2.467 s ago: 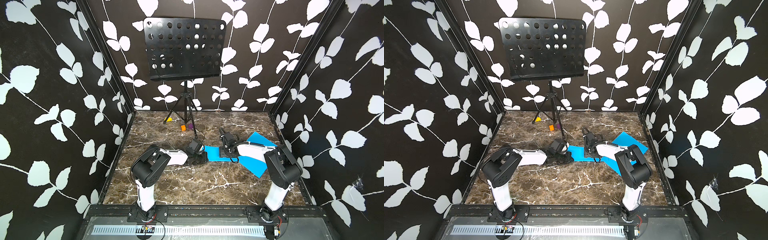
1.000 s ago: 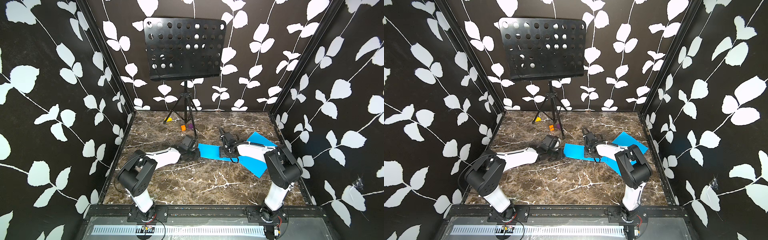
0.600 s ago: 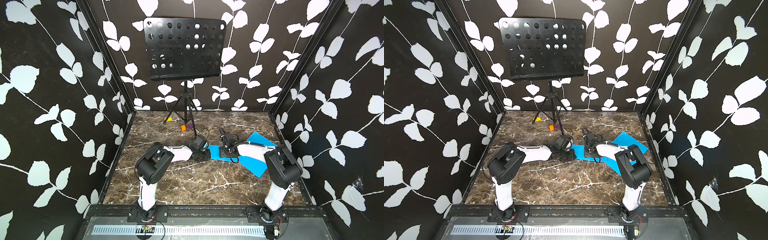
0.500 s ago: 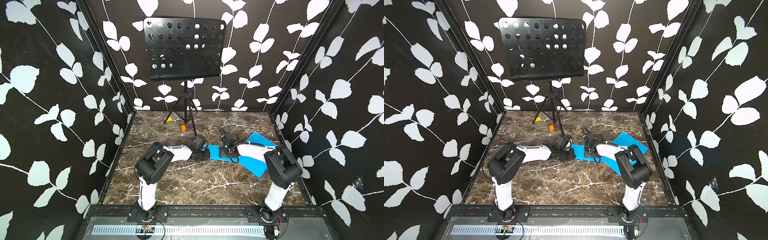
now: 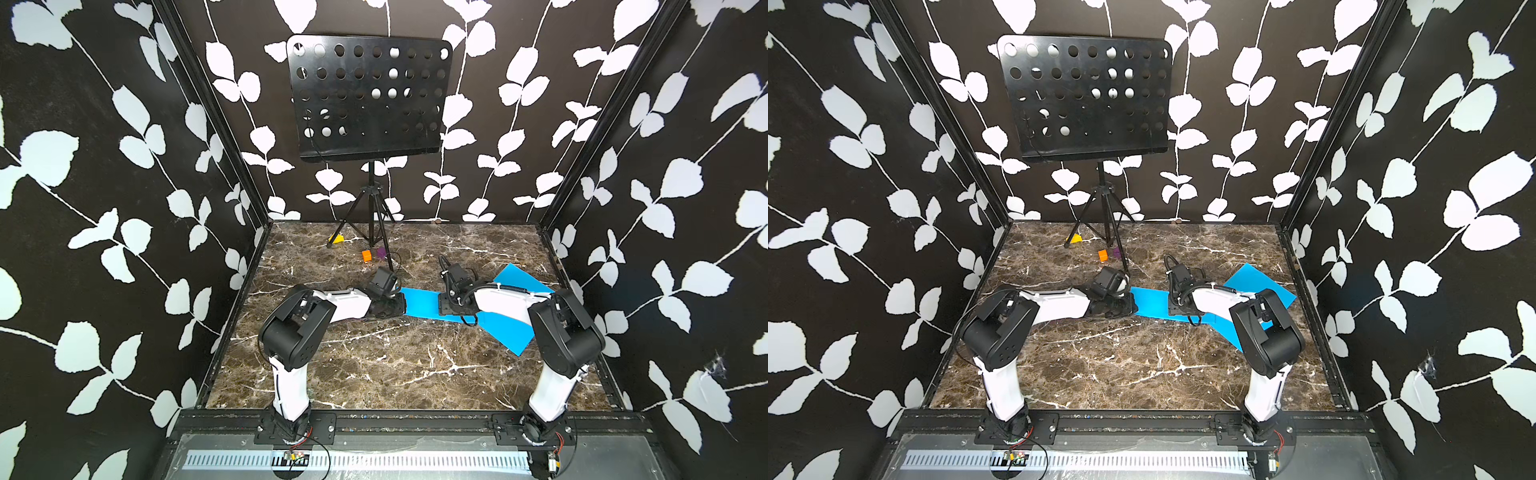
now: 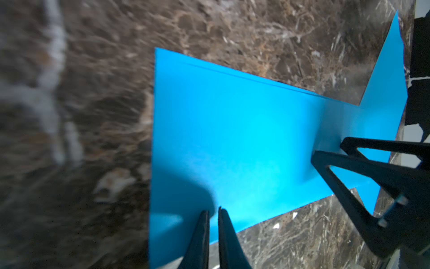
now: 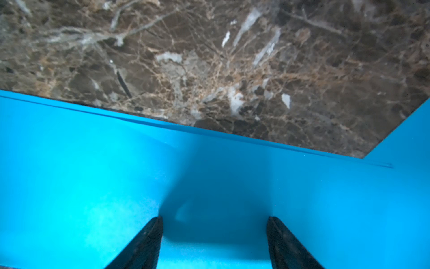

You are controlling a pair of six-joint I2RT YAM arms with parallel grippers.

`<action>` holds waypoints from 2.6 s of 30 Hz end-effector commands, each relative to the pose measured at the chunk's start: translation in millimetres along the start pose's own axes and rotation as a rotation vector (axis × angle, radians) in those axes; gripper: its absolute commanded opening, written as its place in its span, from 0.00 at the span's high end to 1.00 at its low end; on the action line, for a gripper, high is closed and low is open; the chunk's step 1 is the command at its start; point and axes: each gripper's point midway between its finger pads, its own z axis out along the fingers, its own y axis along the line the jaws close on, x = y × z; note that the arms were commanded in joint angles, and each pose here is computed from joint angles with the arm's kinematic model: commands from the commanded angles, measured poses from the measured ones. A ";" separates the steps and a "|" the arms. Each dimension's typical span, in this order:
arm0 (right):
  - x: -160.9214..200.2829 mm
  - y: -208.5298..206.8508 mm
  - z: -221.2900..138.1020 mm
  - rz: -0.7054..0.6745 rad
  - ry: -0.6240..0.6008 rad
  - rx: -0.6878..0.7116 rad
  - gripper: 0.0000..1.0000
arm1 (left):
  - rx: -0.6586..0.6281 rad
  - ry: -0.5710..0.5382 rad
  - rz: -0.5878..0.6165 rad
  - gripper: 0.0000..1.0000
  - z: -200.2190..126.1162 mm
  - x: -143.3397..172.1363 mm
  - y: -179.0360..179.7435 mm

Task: Fold the rectangular paper in half along the long edge
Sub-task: Fold the paper at the center of the board, then move the paper to the center of the board.

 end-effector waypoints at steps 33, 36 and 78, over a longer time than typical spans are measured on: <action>39.4 -11.2 23.6 0.008 0.158 0.022 0.30 | -0.007 -0.053 0.116 0.72 -19.9 1.1 -58.1; 40.4 -12.5 23.7 0.005 0.161 0.028 0.29 | 0.006 -0.009 0.102 0.80 -5.0 11.7 -58.3; -2.5 18.2 -13.2 -0.033 0.054 -0.099 0.28 | -0.264 -0.051 -0.037 0.74 -52.0 7.5 82.0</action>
